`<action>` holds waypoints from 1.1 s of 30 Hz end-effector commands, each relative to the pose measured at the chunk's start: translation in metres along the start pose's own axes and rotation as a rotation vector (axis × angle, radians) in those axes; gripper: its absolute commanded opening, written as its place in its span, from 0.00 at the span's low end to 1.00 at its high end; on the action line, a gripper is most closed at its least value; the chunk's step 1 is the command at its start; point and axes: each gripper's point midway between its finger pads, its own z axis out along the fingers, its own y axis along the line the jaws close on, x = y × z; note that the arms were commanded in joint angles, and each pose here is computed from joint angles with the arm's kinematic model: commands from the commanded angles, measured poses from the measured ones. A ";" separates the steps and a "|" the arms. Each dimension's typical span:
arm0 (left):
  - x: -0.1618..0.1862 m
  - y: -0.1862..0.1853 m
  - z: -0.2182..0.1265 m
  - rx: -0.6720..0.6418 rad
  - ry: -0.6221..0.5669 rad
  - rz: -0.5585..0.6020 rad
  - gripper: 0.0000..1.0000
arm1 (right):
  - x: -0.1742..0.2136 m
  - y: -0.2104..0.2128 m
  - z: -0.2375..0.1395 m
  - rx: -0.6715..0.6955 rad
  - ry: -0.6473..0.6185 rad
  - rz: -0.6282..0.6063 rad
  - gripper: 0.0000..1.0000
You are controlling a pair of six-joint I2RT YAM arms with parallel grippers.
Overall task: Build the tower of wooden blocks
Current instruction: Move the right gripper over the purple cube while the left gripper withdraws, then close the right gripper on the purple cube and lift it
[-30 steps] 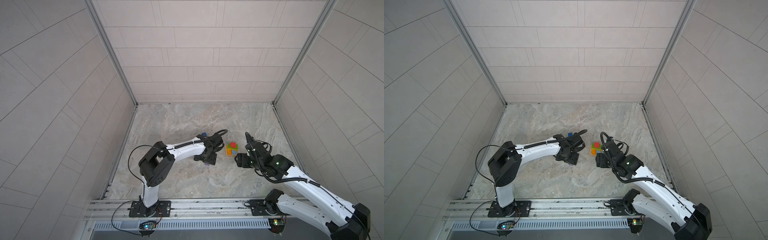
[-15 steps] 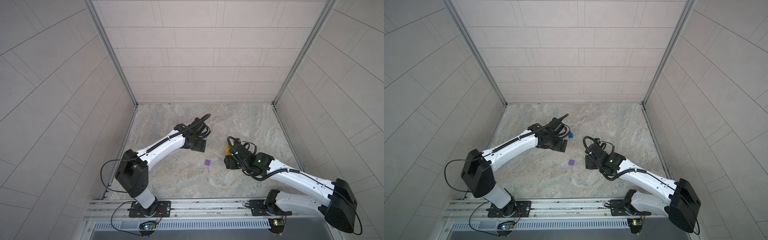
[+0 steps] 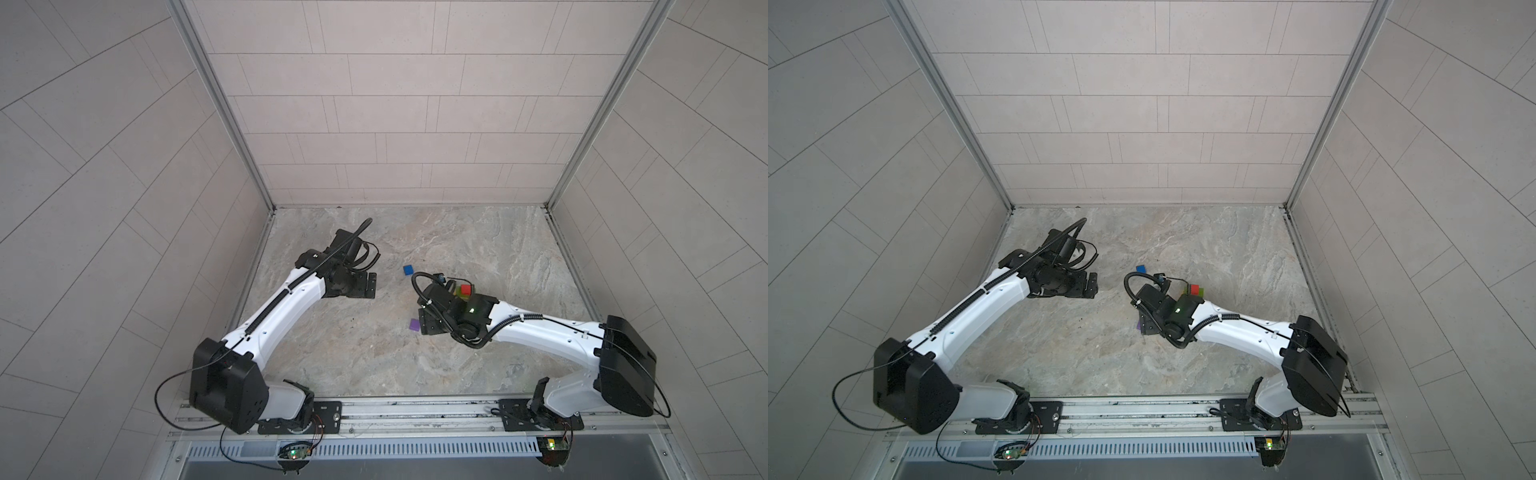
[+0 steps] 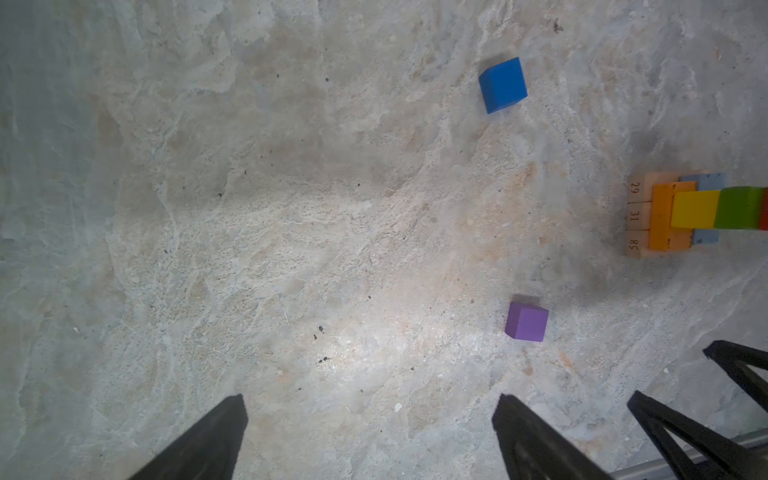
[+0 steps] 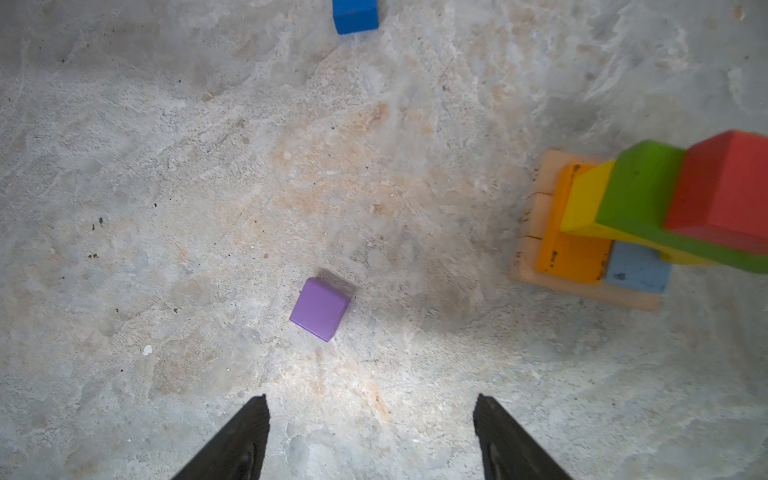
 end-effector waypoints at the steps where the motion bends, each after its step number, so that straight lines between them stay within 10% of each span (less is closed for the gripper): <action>1: -0.004 0.001 -0.006 0.044 -0.050 -0.026 1.00 | 0.001 0.011 0.008 0.016 0.001 0.039 0.75; 33: -0.006 -0.006 -0.011 0.111 -0.083 -0.042 0.99 | 0.012 0.032 0.076 0.113 0.054 0.142 0.50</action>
